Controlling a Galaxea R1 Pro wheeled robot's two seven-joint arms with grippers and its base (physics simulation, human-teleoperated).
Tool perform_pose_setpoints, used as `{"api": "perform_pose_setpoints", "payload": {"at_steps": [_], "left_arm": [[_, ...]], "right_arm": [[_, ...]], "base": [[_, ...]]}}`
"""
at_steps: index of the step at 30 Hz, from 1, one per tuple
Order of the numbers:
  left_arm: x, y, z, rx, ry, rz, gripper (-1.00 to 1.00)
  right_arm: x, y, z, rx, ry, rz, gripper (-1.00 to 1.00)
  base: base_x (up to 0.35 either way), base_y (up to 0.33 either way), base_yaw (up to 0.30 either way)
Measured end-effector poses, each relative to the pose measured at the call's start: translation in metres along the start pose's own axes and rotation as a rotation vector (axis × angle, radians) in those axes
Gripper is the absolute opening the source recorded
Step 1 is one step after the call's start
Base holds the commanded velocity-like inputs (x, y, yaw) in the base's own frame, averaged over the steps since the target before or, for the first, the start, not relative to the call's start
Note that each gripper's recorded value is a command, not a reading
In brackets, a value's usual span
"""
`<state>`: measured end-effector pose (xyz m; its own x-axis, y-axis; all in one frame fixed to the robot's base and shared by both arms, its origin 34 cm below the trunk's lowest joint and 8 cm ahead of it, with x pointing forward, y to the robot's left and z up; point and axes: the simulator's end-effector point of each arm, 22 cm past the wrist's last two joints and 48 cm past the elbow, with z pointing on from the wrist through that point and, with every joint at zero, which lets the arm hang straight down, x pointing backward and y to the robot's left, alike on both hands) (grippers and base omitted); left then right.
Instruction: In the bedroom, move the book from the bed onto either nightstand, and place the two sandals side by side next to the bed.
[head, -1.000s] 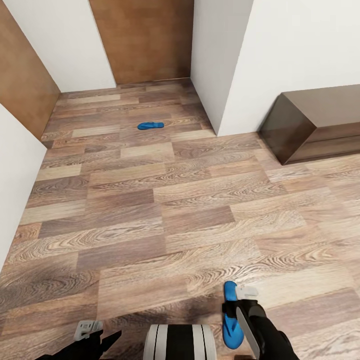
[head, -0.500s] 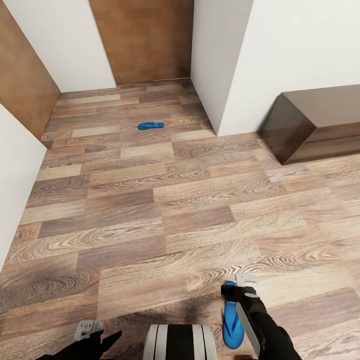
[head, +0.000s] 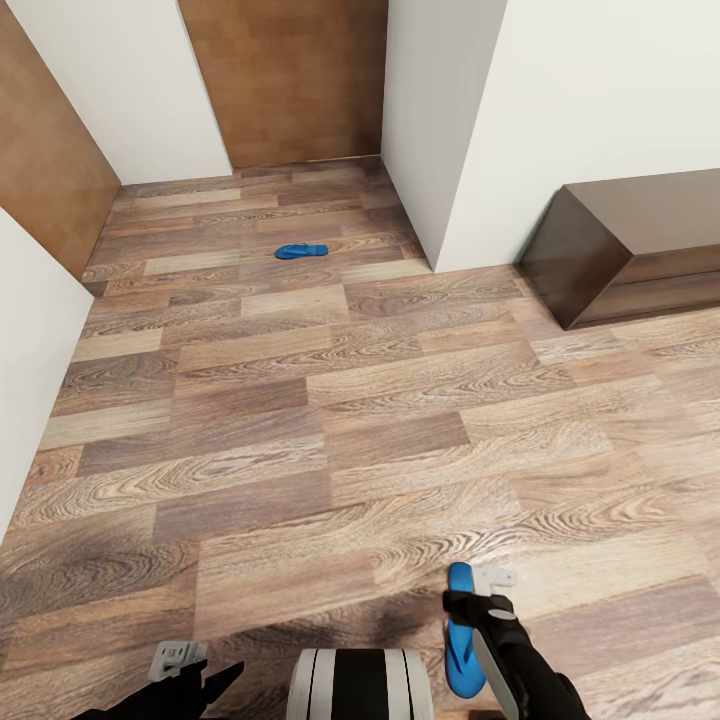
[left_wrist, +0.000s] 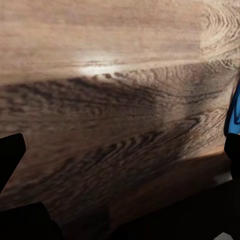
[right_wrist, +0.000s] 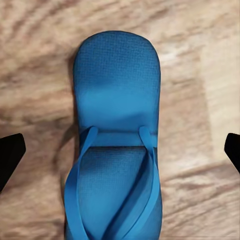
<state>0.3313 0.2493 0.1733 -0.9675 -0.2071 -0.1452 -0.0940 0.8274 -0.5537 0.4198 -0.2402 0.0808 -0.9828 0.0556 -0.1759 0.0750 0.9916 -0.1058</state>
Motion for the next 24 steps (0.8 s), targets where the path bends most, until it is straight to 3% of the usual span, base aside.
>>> {"api": "perform_pose_setpoints", "payload": {"at_steps": [24], "left_arm": [[0.0045, 0.0022, 0.0018, -0.003, 0.011, -0.007, 1.00]], "right_arm": [[0.0071, 0.0016, 0.0035, -0.002, 0.015, -0.004, 1.00]], "base": [[0.000, 0.000, 0.000]]}}
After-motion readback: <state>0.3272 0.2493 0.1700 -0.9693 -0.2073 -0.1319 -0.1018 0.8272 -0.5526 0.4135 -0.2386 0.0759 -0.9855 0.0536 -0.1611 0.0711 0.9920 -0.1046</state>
